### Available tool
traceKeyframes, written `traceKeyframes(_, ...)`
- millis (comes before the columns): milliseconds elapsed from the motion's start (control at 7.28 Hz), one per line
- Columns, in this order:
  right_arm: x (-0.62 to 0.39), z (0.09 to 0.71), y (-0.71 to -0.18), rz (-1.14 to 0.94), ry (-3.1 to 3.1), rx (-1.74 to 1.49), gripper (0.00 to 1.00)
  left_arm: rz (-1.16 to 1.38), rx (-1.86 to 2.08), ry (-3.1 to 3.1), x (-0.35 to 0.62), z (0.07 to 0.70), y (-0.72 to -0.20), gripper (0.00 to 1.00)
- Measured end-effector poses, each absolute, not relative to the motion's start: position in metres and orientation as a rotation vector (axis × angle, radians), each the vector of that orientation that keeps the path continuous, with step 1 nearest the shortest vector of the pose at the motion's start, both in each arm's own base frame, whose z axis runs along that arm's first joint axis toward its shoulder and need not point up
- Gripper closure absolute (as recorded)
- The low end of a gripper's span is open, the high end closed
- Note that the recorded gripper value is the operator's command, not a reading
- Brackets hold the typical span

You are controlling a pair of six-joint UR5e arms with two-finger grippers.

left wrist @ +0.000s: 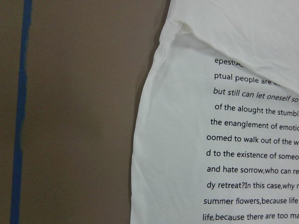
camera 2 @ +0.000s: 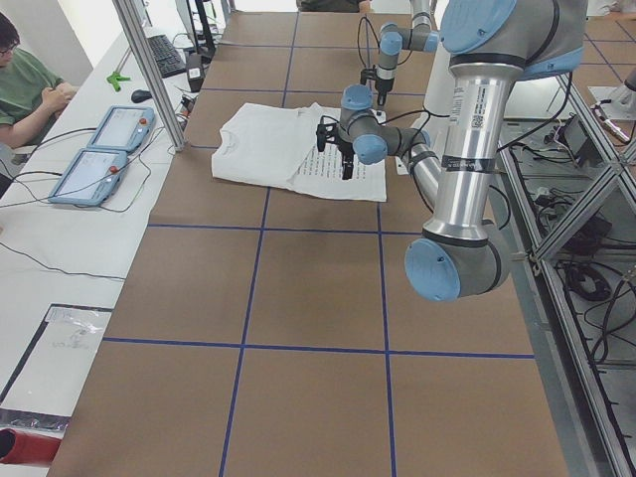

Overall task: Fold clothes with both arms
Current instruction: 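Lower both grippers onto the hem corners nearest the robot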

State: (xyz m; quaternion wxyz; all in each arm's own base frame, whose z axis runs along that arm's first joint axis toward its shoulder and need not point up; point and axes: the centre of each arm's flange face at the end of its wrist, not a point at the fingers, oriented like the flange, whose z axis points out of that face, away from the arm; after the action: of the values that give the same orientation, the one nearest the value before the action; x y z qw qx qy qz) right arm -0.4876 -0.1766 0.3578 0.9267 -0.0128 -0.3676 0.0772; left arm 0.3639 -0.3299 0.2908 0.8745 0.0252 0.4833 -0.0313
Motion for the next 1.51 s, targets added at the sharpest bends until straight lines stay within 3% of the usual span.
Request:
traceKeyframes(275,-0.487,0.359,-0.178,0.159,-0.75,-0.025,0.63,-0.066,0.052,1.014,0.365,0.289,-0.33,0.01)
traceKeyframes(825,-0.489,0.368,-0.179,0.161,-0.728,-0.024,0.67,-0.063,0.053,1.022,0.367,0.284,-0.331,0.01)
traceKeyframes(962,-0.489,0.369,-0.18,0.162,-0.726,-0.024,0.72,-0.063,0.053,1.023,0.367,0.283,-0.331,0.01)
traceKeyframes(1237,-0.489,0.369,-0.181,0.163,-0.726,-0.023,0.96,-0.063,0.053,1.023,0.367,0.283,-0.331,0.01)
traceKeyframes(1512,-0.488,0.367,-0.18,0.163,-0.73,-0.025,1.0,-0.063,0.052,1.022,0.368,0.283,-0.331,0.01)
